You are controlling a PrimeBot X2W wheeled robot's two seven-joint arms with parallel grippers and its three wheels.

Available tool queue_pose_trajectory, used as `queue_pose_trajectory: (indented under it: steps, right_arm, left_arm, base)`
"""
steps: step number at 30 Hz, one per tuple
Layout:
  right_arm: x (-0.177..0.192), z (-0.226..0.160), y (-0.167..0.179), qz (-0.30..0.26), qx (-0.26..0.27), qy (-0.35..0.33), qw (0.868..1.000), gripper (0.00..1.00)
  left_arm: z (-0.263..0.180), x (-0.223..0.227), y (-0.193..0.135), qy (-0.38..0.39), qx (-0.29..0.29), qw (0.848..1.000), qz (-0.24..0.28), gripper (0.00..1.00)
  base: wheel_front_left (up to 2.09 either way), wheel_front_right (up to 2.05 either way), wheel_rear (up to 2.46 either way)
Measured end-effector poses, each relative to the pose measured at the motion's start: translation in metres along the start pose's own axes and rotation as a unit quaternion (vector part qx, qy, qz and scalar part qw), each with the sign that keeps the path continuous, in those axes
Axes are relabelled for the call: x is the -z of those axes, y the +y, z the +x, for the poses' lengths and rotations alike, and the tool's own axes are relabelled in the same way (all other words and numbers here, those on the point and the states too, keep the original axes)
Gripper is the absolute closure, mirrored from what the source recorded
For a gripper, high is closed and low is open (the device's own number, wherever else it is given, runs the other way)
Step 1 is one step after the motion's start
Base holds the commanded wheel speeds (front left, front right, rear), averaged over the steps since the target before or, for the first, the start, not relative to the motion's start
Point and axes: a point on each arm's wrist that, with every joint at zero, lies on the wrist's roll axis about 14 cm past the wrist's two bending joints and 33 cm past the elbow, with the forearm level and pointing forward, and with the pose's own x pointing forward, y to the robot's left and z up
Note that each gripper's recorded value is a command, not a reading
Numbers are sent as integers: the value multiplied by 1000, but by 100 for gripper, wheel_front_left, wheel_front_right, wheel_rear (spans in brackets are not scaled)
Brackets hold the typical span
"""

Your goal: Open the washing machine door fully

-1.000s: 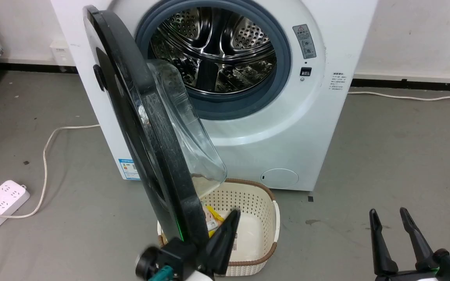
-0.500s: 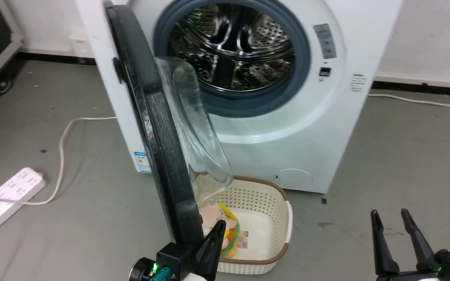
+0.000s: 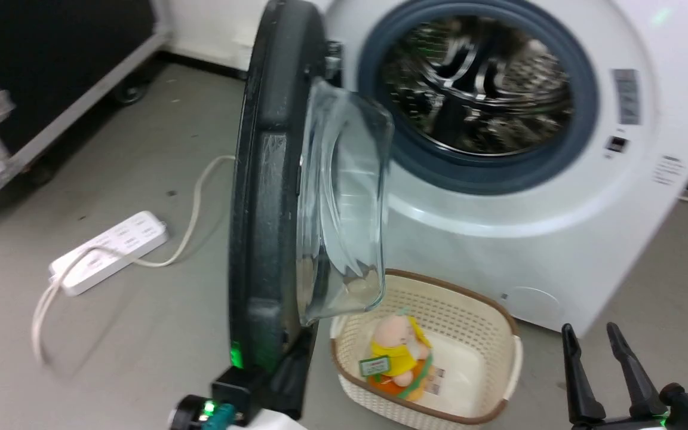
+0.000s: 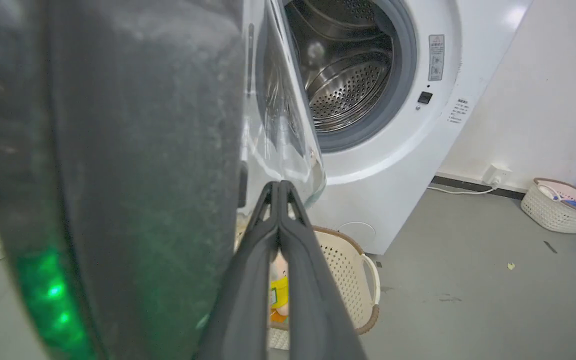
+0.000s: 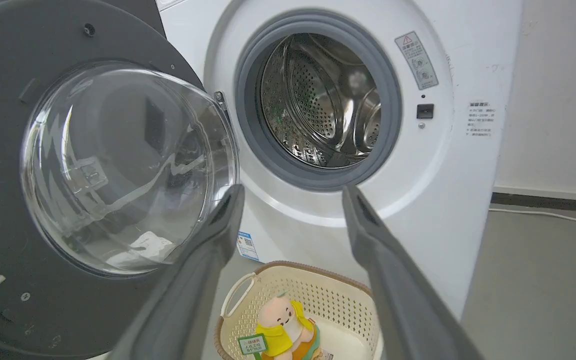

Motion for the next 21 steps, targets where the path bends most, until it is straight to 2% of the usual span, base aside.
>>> queue_pose_trajectory:
  steps: [9, 21]
  right_arm:
    - [18, 18, 39, 12, -63, 24, 998, 0]
    - [52, 32, 37, 0, -74, 59, 996, 0]
  left_arm:
    - [-26, -18, 83, -21, -128, 992, 11, 100]
    - [-12, -39, 177, -14, -224, 973, 47, 100]
  base:
    - [0, 0, 0]
    - [0, 0, 0]
